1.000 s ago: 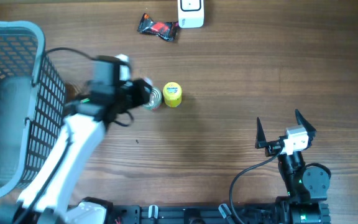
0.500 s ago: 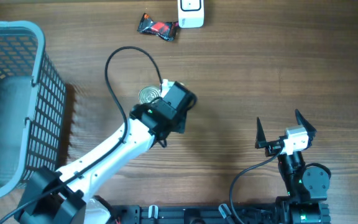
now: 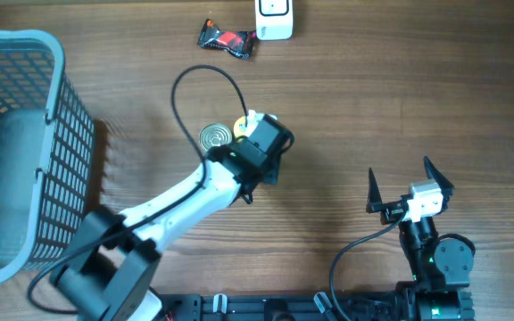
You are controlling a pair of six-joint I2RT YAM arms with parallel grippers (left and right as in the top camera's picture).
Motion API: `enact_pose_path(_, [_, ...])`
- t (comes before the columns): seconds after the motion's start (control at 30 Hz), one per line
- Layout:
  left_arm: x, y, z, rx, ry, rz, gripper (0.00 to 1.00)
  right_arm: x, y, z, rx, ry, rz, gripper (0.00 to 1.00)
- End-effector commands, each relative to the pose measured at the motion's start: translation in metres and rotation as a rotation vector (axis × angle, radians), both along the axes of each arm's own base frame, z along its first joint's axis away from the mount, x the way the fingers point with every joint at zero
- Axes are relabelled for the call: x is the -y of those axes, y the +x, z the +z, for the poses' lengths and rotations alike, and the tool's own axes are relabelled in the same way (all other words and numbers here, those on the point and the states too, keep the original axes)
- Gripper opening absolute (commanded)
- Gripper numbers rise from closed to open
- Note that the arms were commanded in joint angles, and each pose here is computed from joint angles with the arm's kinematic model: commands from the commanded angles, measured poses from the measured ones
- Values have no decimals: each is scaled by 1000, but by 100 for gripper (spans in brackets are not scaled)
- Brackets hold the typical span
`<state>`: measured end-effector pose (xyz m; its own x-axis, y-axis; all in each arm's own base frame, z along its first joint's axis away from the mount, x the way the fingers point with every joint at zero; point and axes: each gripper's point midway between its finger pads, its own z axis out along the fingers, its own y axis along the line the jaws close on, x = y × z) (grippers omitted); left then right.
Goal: Scan the item barcode
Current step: 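Carry the Kleenex pack out and lower it beside the yellow container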
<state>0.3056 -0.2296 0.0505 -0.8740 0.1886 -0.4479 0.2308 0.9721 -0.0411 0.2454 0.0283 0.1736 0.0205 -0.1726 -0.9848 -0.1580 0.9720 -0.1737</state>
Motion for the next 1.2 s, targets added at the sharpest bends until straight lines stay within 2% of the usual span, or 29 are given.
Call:
enact_pose_path(0.0, [21,-21,-21,-60,24,-91,49,1,0,0,-1,18,-9,100])
enact_pose_path(0.23, [44,-38,-24,-44,43,-194,48,1,0,0,-1,18,-9,100])
enact_pose_path(0.4, [47,-24,-17,18,24,-174,48,1,0,0,-1,18,-9,100])
enact_pose_path(0.57, [48,3,-11,89,-23,-124,47,1,0,0,-1,18,-9,100])
enact_pose_path(0.7, [51,12,-18,93,-48,-114,48,1,0,0,-1,18,-9,100])
enact_pose_path(0.9, [49,5,-34,45,-30,-118,73,1,0,0,-1,18,-9,100])
enact_pose_path(0.97, [49,5,-33,45,-32,-118,100,1,0,0,-1,18,-9,100])
enact_pose_path(1.17, [55,9,-8,90,-76,-117,100,1,0,0,-1,18,-9,100])
